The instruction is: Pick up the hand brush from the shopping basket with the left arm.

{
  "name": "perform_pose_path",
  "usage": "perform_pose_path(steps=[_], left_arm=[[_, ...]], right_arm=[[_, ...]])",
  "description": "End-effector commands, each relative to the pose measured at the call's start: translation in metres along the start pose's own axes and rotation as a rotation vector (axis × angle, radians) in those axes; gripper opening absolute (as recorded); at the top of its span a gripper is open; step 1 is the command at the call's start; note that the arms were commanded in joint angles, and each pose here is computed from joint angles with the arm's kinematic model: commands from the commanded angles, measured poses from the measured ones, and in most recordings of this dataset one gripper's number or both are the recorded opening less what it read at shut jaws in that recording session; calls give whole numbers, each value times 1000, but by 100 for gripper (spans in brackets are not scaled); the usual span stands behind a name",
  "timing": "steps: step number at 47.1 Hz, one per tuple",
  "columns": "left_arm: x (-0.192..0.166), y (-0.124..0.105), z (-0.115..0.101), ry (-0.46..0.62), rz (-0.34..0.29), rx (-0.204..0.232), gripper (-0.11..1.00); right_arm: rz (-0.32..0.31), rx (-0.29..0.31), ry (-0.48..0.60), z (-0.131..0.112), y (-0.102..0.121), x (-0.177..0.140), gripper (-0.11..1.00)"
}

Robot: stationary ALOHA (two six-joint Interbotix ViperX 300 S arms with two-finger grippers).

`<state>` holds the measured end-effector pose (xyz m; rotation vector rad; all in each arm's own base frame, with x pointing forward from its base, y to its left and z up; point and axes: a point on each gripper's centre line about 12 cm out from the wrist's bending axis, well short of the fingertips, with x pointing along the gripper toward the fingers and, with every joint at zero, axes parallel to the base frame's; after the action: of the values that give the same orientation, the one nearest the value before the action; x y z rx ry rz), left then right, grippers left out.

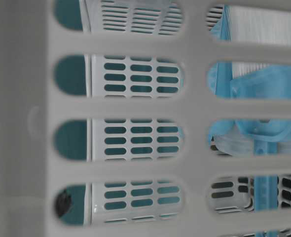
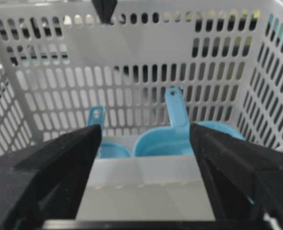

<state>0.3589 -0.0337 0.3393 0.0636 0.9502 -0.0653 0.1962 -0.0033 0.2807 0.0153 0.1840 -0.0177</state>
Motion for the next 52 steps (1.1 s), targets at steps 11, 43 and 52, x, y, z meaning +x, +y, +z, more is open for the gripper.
perform_pose_path(steps=[11,43,52], left_arm=[[25,-7,7,47,-3,-91,61],[132,-27,-33,301,-1,-90,91],[151,-29,-46,309,-2,-84,91]], right_arm=[[-1,5,-34,12,0,0,73],[-1,6,-52,11,0,0,73],[-1,9,-52,9,0,-1,73]])
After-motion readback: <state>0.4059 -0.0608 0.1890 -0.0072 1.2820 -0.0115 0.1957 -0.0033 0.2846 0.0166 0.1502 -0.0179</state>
